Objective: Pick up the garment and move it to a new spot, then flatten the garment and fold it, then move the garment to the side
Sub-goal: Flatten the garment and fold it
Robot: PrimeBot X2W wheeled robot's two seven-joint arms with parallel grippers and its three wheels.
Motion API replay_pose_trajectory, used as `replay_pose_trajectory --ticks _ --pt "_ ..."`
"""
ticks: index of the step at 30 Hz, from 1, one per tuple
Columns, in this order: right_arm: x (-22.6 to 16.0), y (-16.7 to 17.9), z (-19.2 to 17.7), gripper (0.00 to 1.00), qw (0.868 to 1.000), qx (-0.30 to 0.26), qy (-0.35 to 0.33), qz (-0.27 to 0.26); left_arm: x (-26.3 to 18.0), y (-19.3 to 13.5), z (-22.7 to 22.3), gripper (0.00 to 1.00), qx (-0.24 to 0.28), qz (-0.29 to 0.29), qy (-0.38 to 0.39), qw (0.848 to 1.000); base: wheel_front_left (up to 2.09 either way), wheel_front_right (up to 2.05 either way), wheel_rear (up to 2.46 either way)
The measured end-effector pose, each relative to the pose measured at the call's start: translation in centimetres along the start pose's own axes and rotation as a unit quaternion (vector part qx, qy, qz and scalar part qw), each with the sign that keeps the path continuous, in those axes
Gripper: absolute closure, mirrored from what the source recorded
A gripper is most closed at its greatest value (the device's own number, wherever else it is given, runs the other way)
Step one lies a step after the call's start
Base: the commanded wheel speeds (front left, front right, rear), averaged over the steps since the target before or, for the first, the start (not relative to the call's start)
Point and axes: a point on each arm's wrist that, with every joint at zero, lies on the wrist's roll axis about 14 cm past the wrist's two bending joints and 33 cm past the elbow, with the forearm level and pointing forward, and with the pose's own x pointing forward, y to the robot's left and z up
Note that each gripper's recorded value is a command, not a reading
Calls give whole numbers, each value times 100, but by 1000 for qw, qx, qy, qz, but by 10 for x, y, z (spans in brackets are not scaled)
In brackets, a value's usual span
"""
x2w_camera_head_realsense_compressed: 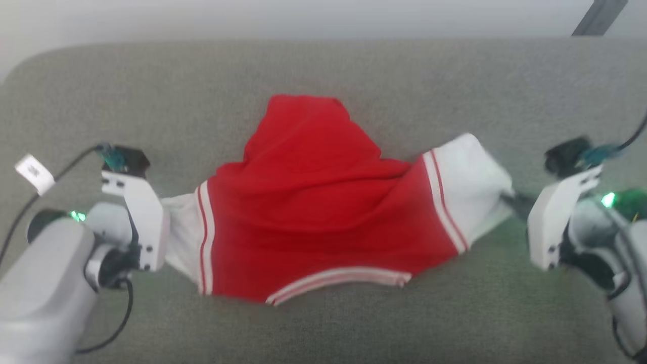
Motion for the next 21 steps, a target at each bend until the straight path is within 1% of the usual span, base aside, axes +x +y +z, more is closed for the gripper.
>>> replay_pose_trajectory --ticks 5,8,10,11,15,17,21 --pt "-36 -5 63 100 995 -18 -97 -13 -42 -4 56 100 20 -1 -79 997 0 0 0" --pt "-64 -1 105 100 986 -34 -160 -17 -75 -12 92 100 39 -3 -132 990 0 0 0" --pt "-86 2 131 100 978 -43 -203 -21 -101 -16 116 100 49 -3 -174 984 0 0 0" --pt "-97 5 144 100 973 -51 -223 -23 -114 -17 128 100 55 -1 -194 979 0 0 0" --pt "-145 12 197 100 946 -77 -314 -39 -167 -22 169 100 78 13 -266 961 0 0 0" --pt "-165 17 216 100 933 -85 -347 -42 -192 -25 188 100 82 16 -301 950 0 0 0" --pt "-201 24 254 100 903 -98 -414 -52 -235 -28 221 100 92 31 -365 926 0 0 0"
